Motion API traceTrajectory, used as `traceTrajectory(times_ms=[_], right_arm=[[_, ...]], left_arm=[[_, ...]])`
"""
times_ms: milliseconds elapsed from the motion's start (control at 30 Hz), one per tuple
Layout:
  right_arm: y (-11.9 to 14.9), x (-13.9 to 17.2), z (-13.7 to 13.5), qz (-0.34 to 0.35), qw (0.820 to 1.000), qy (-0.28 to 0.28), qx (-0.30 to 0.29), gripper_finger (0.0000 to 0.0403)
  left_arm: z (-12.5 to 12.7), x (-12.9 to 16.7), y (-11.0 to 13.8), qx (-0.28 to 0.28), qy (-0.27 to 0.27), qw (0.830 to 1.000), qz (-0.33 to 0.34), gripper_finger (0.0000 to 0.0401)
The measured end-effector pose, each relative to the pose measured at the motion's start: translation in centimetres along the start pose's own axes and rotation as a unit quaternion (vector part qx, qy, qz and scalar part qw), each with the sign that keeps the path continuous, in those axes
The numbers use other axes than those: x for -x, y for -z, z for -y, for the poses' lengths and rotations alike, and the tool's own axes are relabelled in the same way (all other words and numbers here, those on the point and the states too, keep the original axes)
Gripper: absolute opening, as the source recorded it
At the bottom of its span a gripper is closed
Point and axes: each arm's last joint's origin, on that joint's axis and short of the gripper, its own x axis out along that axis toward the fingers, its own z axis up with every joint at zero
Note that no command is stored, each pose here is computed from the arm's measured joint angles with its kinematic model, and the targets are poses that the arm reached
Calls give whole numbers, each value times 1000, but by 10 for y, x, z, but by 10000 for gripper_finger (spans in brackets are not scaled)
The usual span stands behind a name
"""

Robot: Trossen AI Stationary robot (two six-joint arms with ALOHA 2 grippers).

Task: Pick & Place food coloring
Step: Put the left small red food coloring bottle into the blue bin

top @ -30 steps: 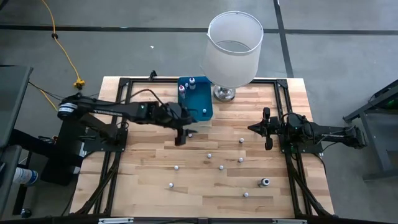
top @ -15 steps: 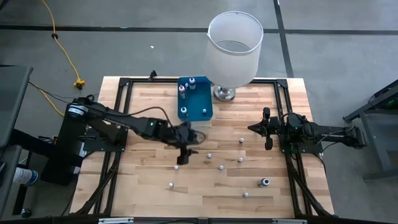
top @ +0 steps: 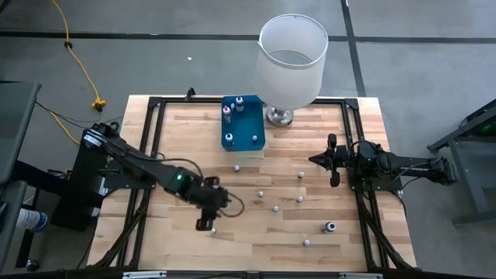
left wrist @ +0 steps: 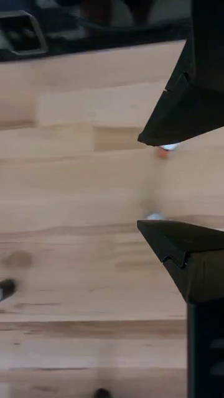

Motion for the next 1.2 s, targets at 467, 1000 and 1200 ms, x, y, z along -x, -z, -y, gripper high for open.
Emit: traceTrajectory(times_ms=[467, 1000, 1200], right_arm=[[0, 0, 0, 0, 1000, 0, 0, 0], [0, 0, 0, 0, 1000, 0, 0, 0], [0, 0, 0, 0, 1000, 0, 0, 0]], left_arm=[[54, 8, 39, -106, -5, 994, -37, 198], [86, -9, 57, -153, -6, 988, -35, 198], [74, -24, 48, -62, -26, 997, -37, 198]])
